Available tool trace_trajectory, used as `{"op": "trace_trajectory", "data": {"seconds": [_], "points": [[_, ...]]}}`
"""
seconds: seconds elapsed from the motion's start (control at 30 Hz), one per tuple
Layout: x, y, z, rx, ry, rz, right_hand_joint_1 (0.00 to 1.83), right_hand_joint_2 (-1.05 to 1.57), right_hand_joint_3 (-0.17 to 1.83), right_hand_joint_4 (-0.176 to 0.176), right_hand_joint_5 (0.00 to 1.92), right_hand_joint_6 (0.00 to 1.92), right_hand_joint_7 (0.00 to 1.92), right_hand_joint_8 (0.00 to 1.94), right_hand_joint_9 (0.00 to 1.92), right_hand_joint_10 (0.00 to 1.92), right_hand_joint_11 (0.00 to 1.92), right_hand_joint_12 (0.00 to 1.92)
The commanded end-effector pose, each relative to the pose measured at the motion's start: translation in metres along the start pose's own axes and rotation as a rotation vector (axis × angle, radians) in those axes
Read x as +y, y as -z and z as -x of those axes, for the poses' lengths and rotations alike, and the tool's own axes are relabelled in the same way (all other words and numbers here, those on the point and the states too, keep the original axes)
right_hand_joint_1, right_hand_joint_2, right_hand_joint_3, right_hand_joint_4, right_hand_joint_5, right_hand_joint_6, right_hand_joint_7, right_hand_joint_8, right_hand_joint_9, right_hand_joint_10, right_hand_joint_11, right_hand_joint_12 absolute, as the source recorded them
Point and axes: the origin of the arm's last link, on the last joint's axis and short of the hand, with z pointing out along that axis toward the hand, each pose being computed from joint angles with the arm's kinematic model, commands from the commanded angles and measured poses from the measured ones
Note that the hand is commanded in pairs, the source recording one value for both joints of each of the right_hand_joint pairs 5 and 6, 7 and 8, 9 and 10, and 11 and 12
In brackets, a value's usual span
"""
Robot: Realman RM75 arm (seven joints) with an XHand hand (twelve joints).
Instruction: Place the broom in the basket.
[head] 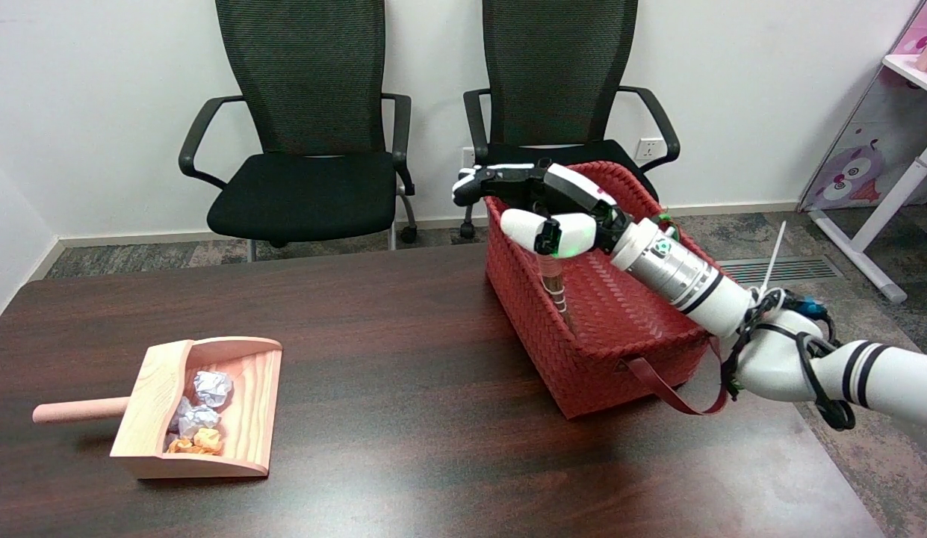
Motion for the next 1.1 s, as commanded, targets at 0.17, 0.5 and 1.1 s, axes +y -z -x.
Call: {"op": "trace_trajectory", "data": {"seconds": [0.17,0.5,1.1], "points": [[-0.055,-0.016,-0.024,0.042,0.101,-0.086,0.85,0.58,1.31,-0.176,0.55,0.55,0.55,0.55,0.12,0.12,0.00,0.00],[-0.103,0.031,-0.069,0.300,0.185,-0.217,0.84,0.68,1.20,-0.176,0.53,0.53,0.53,0.53,0.19,0.19,0.00,0.00],[-0.142,0.072,-0.020,0.351,0.200,-0.465,0.85,0.89,1.15,-0.176,0.62,0.62,0.62,0.62,0.70,0.70,1.30,1.30]]}}
